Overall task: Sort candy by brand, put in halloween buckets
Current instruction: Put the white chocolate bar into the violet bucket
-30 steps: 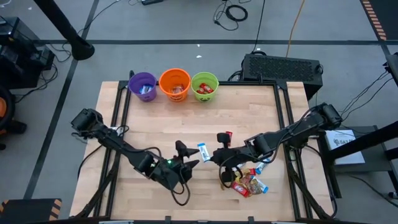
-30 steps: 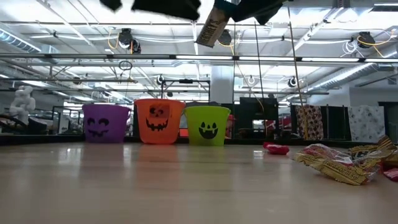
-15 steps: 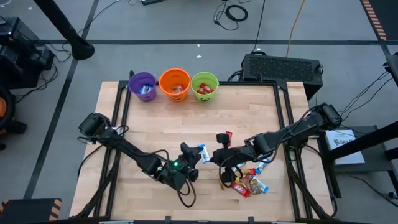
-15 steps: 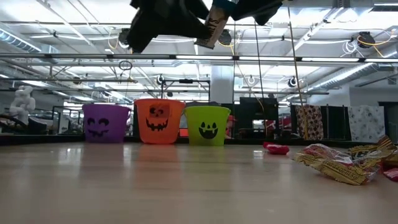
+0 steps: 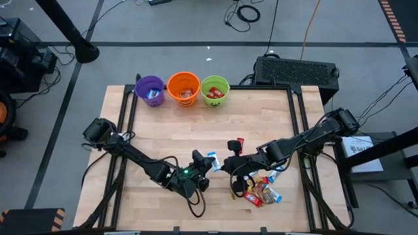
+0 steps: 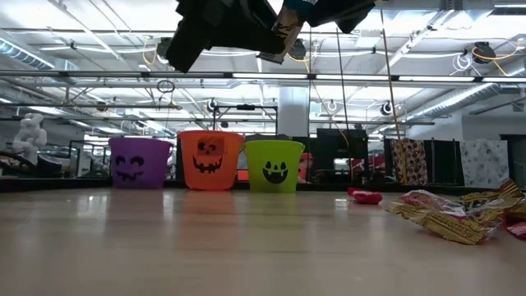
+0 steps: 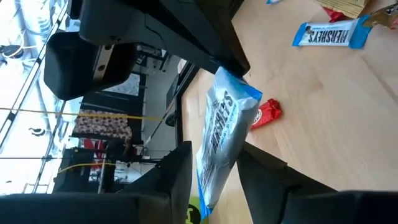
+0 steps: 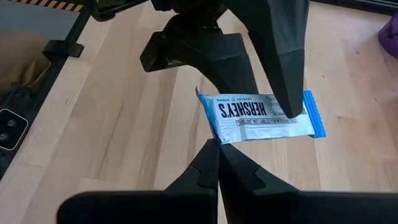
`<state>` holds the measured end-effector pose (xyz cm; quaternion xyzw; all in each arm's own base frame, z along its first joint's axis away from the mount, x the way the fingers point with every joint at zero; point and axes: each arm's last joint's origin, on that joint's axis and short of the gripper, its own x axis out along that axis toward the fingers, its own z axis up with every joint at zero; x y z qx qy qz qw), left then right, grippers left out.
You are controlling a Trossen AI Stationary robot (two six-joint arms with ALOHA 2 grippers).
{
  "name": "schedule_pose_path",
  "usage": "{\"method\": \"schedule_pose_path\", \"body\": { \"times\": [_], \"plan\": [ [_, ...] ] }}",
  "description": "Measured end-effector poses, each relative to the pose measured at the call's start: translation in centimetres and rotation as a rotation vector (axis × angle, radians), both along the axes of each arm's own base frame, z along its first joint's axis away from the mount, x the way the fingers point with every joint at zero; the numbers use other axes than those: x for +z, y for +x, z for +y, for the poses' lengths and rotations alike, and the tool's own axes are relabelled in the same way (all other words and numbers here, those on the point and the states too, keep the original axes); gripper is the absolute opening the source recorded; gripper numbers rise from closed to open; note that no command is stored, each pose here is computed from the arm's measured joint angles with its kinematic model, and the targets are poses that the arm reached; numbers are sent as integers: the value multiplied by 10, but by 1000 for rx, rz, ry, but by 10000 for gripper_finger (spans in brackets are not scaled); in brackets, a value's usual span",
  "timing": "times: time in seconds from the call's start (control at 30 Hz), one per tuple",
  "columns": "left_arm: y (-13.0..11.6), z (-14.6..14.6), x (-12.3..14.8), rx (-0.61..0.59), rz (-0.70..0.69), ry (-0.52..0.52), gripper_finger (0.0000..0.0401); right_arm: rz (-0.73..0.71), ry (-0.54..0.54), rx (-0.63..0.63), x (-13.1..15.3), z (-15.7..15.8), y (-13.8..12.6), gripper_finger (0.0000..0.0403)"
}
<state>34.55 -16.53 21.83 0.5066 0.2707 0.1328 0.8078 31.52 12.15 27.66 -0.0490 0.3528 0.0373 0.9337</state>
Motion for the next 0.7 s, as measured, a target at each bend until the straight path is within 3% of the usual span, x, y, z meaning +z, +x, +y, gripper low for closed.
{"method": "schedule_pose_path", "body": {
  "times": [0.33, 0.7],
  "plan": [
    [0, 0, 0, 1, 0, 0, 70, 0, 0, 0, 0, 0, 0, 0],
    [0, 0, 0, -7, 3, -4, 63, 6, 15, -17, -1, 0, 0, 1]
  ]
}}
